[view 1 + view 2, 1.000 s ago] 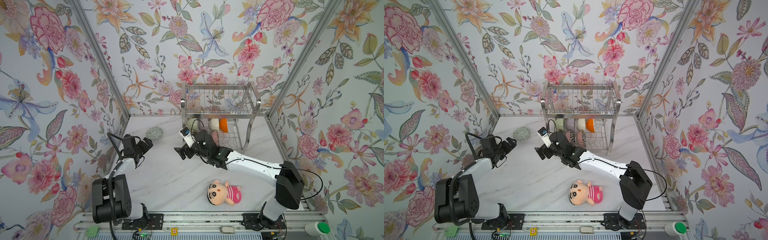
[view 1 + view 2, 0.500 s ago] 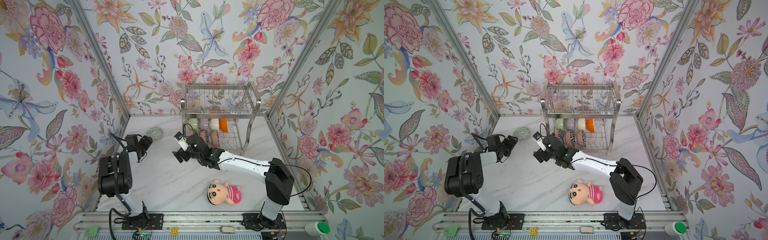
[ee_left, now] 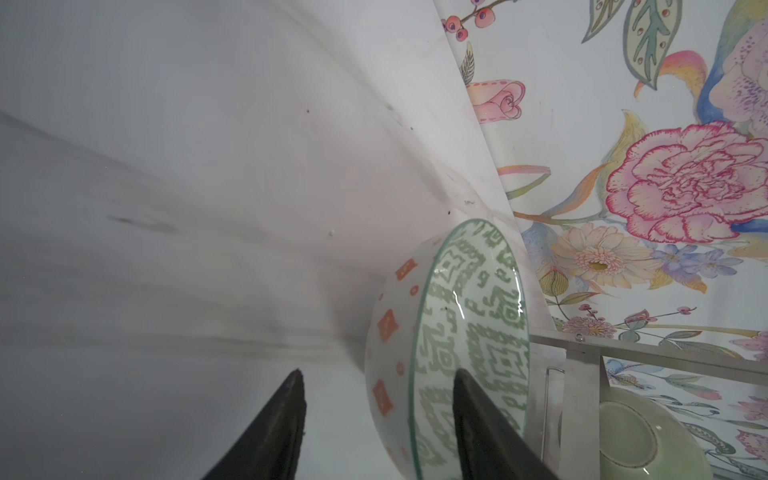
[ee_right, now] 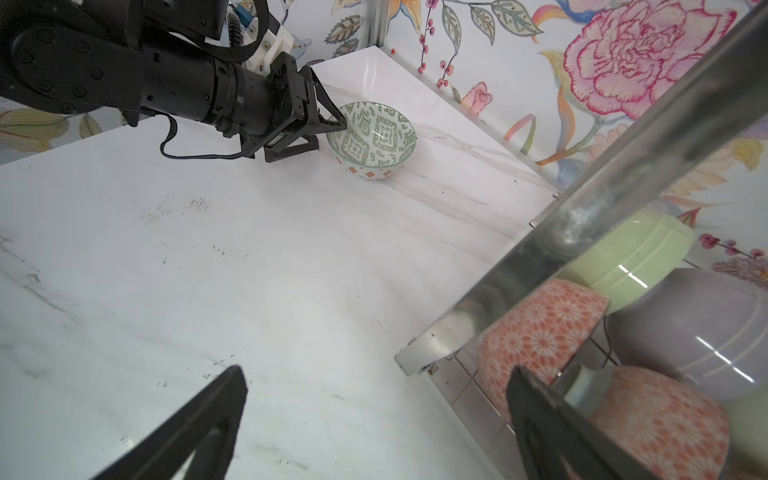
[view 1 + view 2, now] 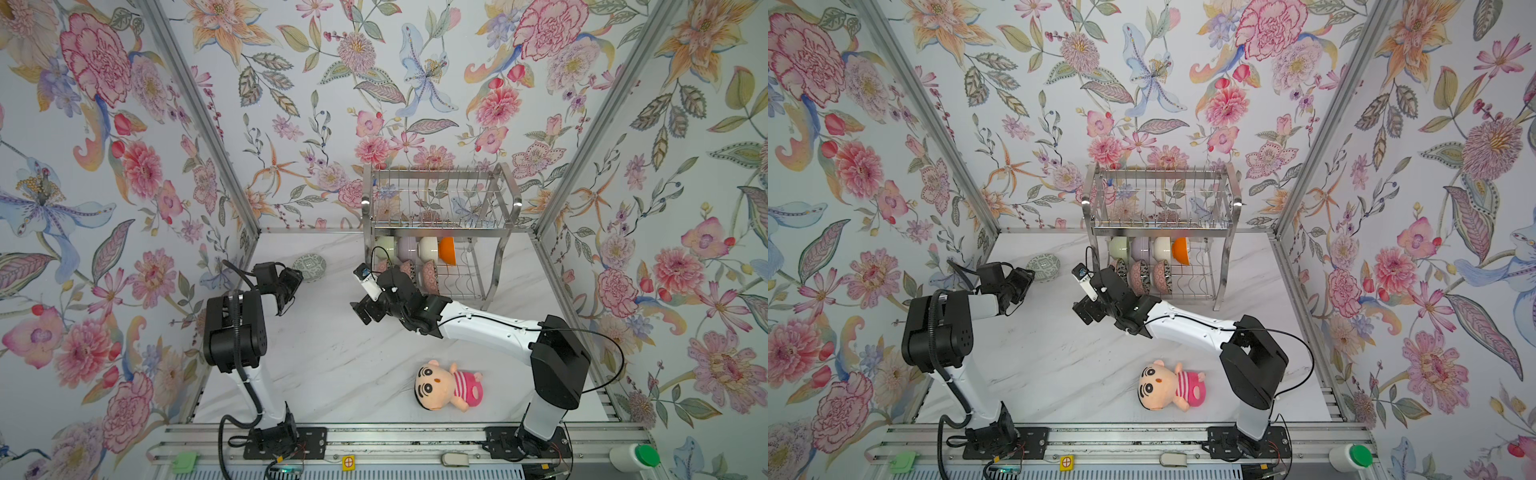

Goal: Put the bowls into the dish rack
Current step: 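Grasp the green geometric bowl rim with the left gripper and lift it, then carry the green bowl toward the right gripper and set it down, then open the left gripper and draw back while the right gripper grasps the green bowl, then lift the green bowl and carry it into the rack with the right gripper, then stand the green bowl upright beside the black-leaf bowls with the right gripper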

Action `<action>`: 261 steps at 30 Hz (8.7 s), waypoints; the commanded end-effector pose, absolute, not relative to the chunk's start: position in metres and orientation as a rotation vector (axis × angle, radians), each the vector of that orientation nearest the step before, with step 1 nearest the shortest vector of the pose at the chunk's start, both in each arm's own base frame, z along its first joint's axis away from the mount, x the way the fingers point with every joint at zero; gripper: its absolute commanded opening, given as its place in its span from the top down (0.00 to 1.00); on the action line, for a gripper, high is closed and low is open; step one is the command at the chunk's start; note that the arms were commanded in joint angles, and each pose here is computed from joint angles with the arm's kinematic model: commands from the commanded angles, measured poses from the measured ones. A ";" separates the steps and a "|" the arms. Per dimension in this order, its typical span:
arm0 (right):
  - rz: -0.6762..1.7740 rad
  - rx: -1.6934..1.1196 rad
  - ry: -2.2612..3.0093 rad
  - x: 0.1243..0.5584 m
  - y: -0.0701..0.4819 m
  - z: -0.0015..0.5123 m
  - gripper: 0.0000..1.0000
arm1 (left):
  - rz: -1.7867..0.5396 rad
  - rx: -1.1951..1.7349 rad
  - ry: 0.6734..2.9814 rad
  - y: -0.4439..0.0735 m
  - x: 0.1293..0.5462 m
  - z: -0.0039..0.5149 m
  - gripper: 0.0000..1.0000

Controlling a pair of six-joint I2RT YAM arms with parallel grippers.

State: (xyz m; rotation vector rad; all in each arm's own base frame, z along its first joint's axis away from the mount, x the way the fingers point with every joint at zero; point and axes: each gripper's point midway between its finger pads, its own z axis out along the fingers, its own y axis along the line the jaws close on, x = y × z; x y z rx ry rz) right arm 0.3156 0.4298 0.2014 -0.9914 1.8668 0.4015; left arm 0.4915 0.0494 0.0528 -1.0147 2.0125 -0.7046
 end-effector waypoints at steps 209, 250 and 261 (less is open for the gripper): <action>0.871 -0.531 2.019 0.292 0.308 0.227 1.00 | -0.847 0.065 2.135 -0.204 0.285 0.159 0.01; 1.123 -0.140 1.792 0.401 0.184 0.211 1.00 | -0.861 0.409 2.165 -0.368 0.338 0.190 0.01; 1.176 -0.109 1.786 0.422 0.194 0.190 1.00 | -0.830 0.419 2.194 -0.365 0.338 0.181 0.01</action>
